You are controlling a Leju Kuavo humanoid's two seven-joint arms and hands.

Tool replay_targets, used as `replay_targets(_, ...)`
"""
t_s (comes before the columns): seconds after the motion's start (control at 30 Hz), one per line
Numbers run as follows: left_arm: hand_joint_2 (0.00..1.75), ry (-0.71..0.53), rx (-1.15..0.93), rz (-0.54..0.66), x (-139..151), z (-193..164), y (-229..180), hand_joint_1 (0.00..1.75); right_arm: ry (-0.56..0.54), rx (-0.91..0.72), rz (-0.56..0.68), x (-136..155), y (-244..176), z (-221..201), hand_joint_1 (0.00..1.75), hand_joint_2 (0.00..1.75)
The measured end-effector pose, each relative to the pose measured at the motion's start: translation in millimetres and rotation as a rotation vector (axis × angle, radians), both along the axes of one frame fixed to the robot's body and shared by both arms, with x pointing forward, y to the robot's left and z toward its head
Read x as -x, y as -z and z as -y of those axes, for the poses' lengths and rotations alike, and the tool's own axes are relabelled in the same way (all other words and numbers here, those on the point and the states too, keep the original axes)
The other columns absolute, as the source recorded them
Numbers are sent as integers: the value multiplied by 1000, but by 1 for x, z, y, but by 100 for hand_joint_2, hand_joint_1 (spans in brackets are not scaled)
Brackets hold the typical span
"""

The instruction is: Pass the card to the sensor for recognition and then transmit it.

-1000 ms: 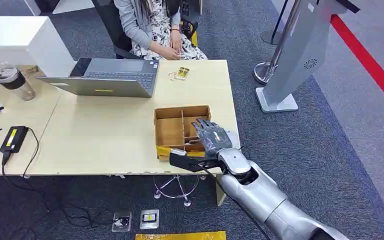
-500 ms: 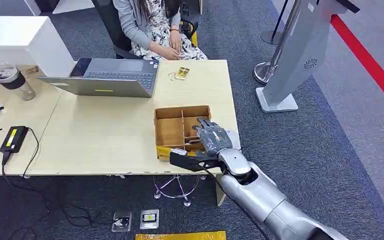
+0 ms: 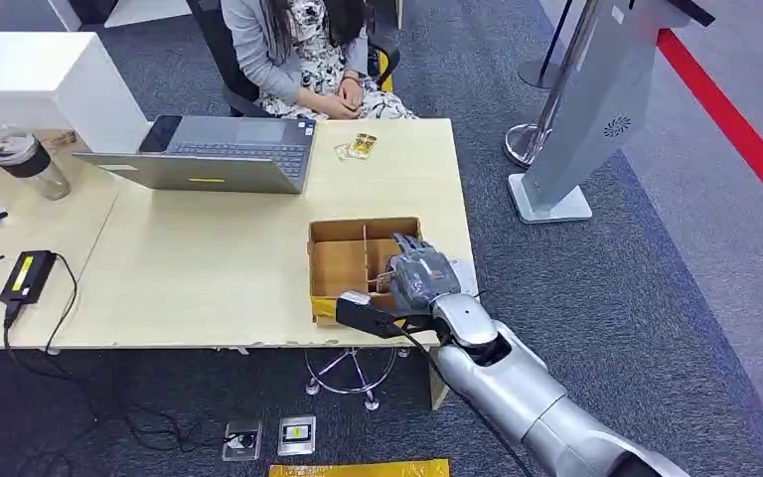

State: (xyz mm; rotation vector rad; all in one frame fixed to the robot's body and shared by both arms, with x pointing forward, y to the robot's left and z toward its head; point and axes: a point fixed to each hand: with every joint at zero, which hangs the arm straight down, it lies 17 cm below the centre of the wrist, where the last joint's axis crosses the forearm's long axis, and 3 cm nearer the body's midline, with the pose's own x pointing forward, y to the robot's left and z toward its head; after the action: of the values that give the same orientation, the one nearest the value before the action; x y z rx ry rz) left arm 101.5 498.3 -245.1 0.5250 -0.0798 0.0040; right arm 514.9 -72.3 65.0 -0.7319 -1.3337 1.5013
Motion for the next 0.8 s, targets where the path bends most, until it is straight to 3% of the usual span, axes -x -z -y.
replay_targets(0.43, 0, 3, 0, -9, 2, 2, 1, 0, -12, -16, 1, 2, -2, -5, 175, 175)
replay_targets(0.6, 0, 13, 1, -9, 1, 5, 1, 0, -42, -75, 84, -8, -42, -18, 175, 175)
replay_targets(0.8, 0, 36, 4, -4, -1, 7, 2, 0, -91, -153, 235, -25, -127, -38, 175, 175)
